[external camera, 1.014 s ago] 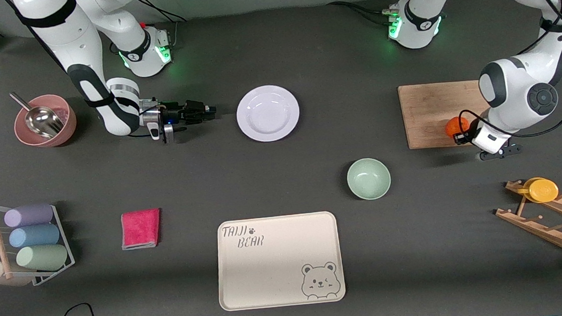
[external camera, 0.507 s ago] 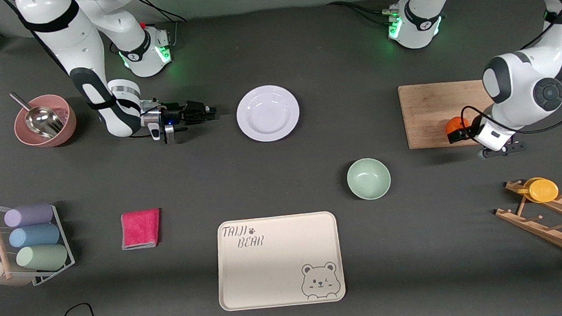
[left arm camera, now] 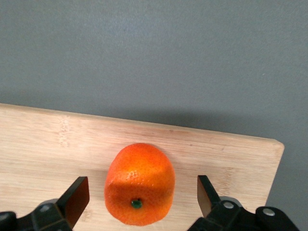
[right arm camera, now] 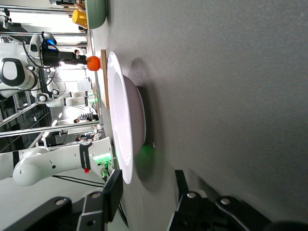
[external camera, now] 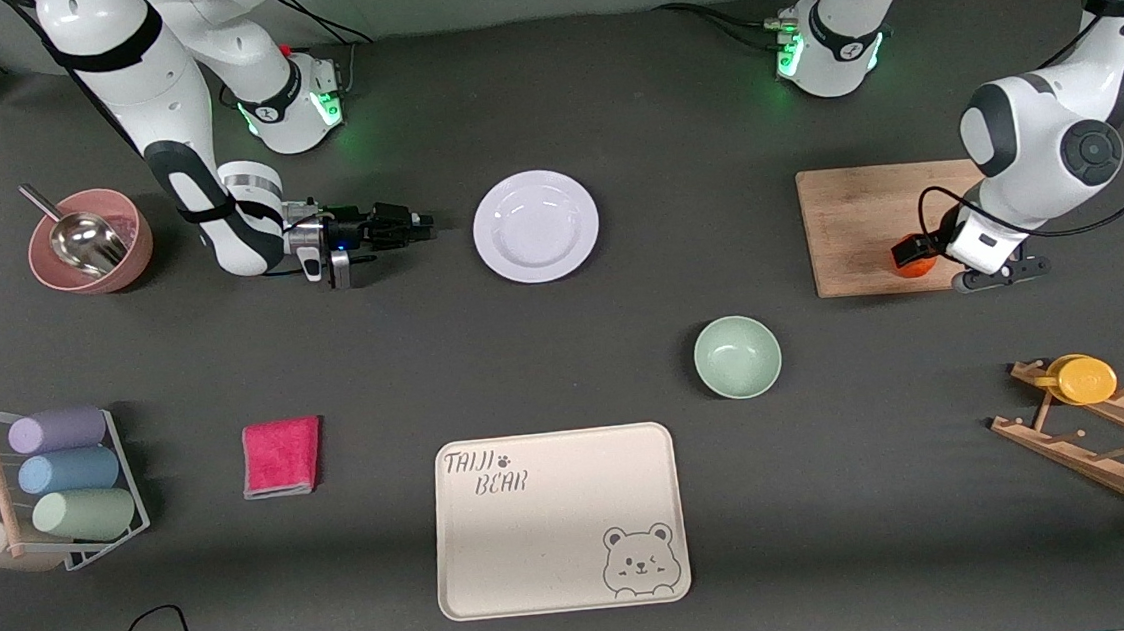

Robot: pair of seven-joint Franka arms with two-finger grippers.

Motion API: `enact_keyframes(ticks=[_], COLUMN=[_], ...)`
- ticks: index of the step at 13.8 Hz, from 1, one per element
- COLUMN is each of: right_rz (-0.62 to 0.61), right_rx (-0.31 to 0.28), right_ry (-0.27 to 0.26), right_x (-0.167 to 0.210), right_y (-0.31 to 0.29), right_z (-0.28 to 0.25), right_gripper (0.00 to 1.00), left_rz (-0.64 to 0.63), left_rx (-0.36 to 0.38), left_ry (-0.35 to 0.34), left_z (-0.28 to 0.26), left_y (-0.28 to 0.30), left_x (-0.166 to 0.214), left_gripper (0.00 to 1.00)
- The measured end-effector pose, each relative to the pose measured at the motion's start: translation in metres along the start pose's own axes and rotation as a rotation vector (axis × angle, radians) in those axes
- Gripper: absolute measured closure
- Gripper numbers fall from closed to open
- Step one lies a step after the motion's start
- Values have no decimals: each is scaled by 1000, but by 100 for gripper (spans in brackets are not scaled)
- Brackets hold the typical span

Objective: Place orange and plate with both arms
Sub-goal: 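Grip the plate rim with the right gripper while the left gripper grasps the orange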

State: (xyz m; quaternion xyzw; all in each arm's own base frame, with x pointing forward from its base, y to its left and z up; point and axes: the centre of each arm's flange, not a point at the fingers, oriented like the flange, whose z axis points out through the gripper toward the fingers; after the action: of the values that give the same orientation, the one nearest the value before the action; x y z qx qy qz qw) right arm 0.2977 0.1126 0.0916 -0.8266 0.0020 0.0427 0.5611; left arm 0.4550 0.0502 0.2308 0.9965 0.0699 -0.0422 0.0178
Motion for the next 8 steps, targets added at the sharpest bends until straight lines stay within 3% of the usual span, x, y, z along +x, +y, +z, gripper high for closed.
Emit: enact_keyframes(ticks=[7,8], right_rz=[1,1], right_rx=[-1,-1], right_ry=[-1,-1], right_x=[0,0], right_y=[1,1], right_z=[0,0], right_gripper=[49,49], left_rz=[-3,-1], left_rx=[10,10], left_ry=[6,6], left_z=[32,32], left_y=[-3,-3], left_x=[-14,-14], left_gripper=[0,4])
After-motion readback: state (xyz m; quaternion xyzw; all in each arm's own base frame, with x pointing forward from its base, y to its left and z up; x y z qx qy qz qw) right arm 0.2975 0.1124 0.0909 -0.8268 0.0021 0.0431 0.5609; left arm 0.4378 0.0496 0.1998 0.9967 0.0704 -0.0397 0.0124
